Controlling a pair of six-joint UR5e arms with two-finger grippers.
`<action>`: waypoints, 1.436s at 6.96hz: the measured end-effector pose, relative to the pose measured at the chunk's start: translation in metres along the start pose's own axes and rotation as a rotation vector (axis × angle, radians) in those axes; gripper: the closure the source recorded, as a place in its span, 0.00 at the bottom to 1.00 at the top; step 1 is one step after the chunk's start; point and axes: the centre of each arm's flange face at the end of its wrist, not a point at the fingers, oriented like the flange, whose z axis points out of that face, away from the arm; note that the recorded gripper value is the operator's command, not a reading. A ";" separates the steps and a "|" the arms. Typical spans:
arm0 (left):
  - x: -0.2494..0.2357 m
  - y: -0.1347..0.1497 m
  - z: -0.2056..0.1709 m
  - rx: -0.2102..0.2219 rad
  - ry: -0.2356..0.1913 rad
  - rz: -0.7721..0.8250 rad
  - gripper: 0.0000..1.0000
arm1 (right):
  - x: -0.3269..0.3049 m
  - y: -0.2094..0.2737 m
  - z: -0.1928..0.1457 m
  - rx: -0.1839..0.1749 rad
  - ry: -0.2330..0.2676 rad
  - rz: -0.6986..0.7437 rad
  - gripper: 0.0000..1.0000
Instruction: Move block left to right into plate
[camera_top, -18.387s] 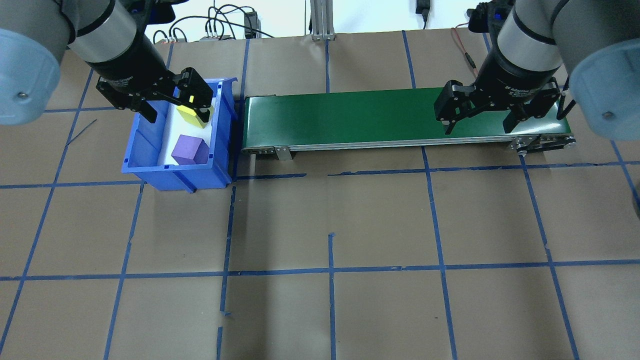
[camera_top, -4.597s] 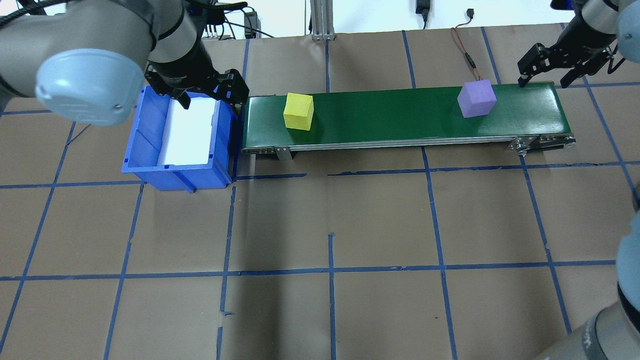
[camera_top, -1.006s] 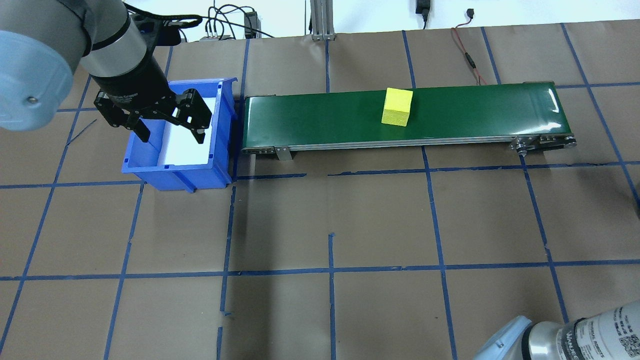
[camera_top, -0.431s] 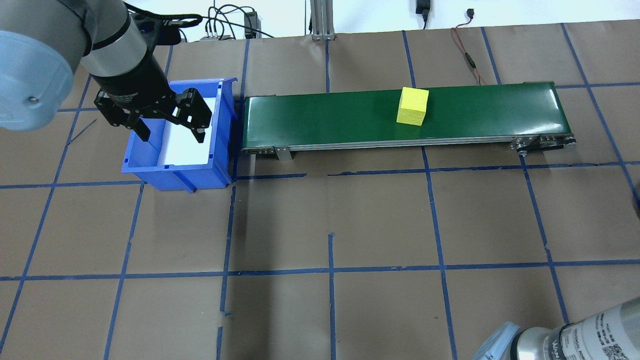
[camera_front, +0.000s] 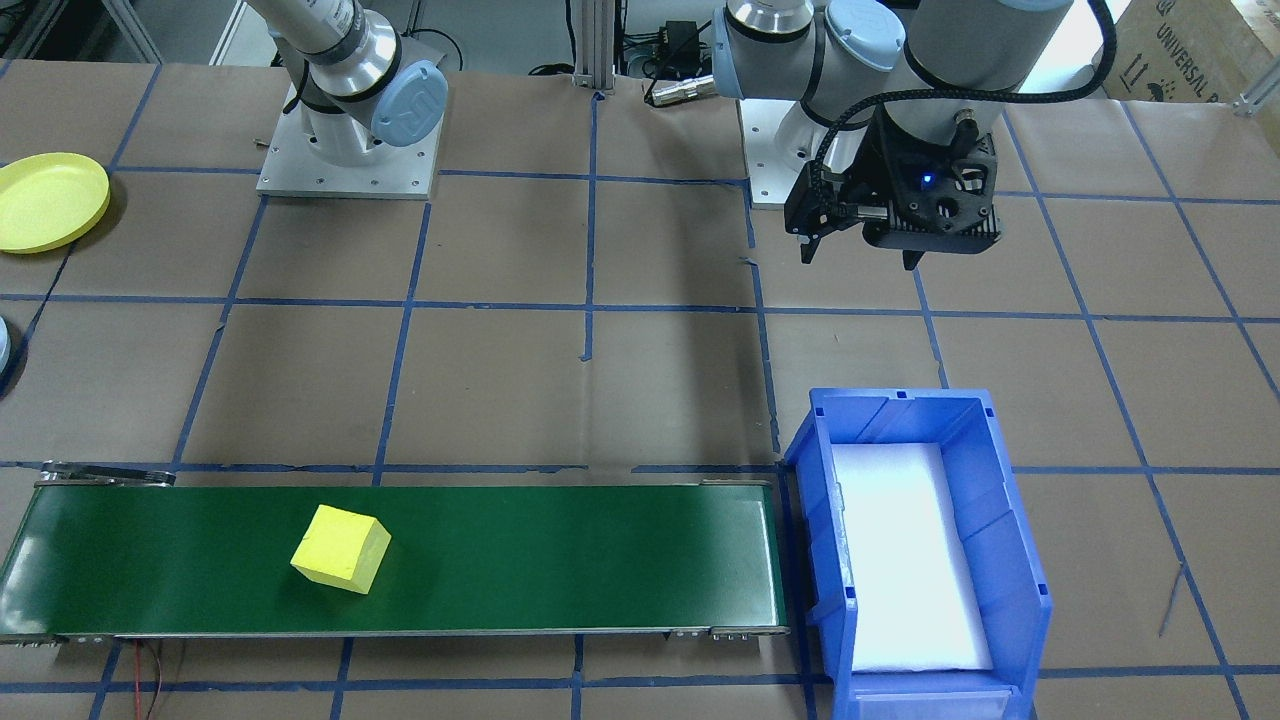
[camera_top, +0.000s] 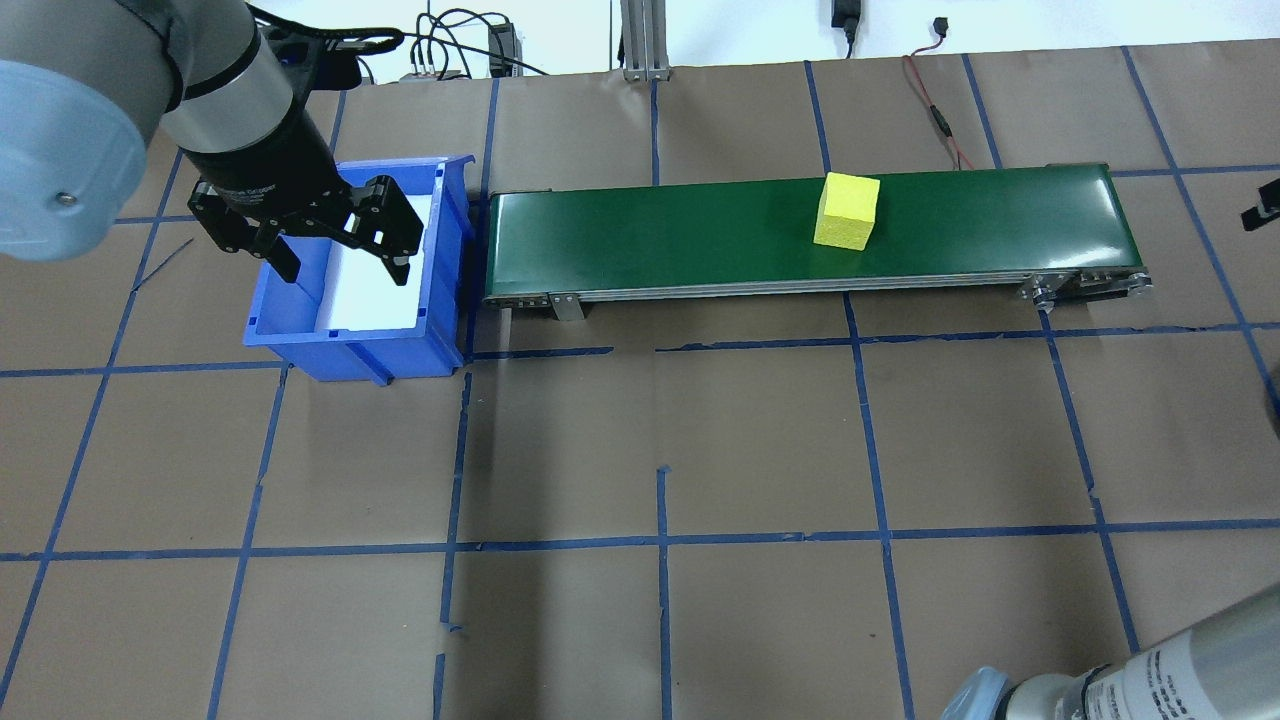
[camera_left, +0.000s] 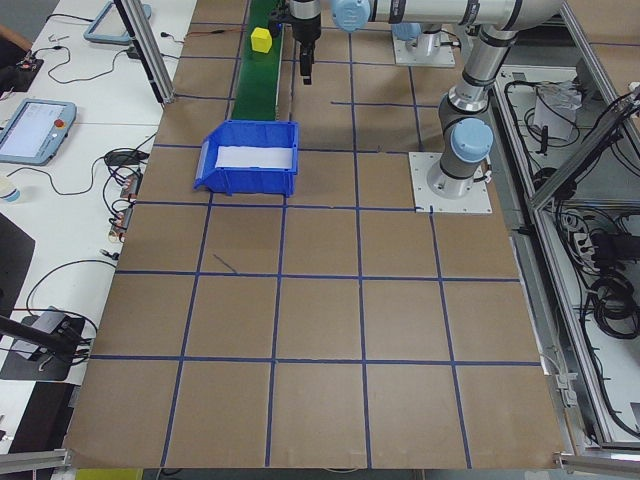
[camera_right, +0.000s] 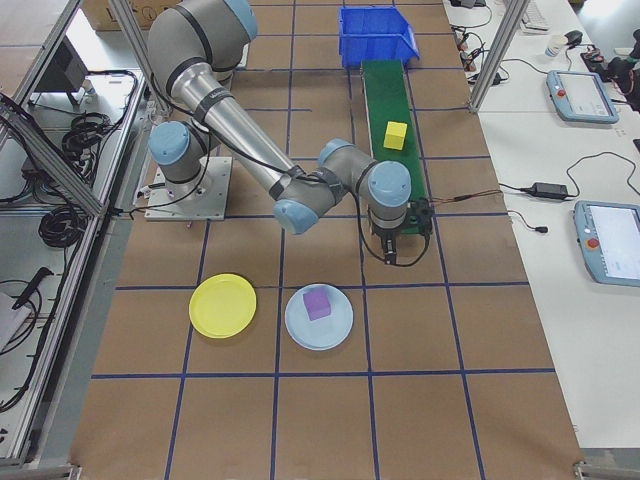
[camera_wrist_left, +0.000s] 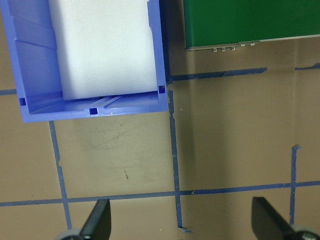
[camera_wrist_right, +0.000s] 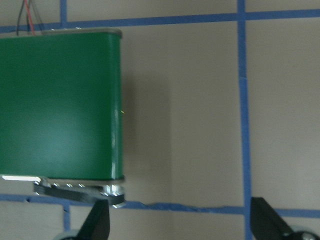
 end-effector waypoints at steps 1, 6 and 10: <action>0.000 0.000 0.000 0.000 0.000 0.000 0.00 | -0.034 -0.015 0.011 -0.006 -0.023 0.046 0.02; 0.000 0.000 0.000 0.000 0.000 0.000 0.00 | -0.156 -0.062 0.060 -0.016 -0.088 0.297 0.00; 0.000 0.000 0.001 -0.002 0.000 0.000 0.00 | -0.197 -0.069 0.063 -0.008 -0.094 0.363 0.00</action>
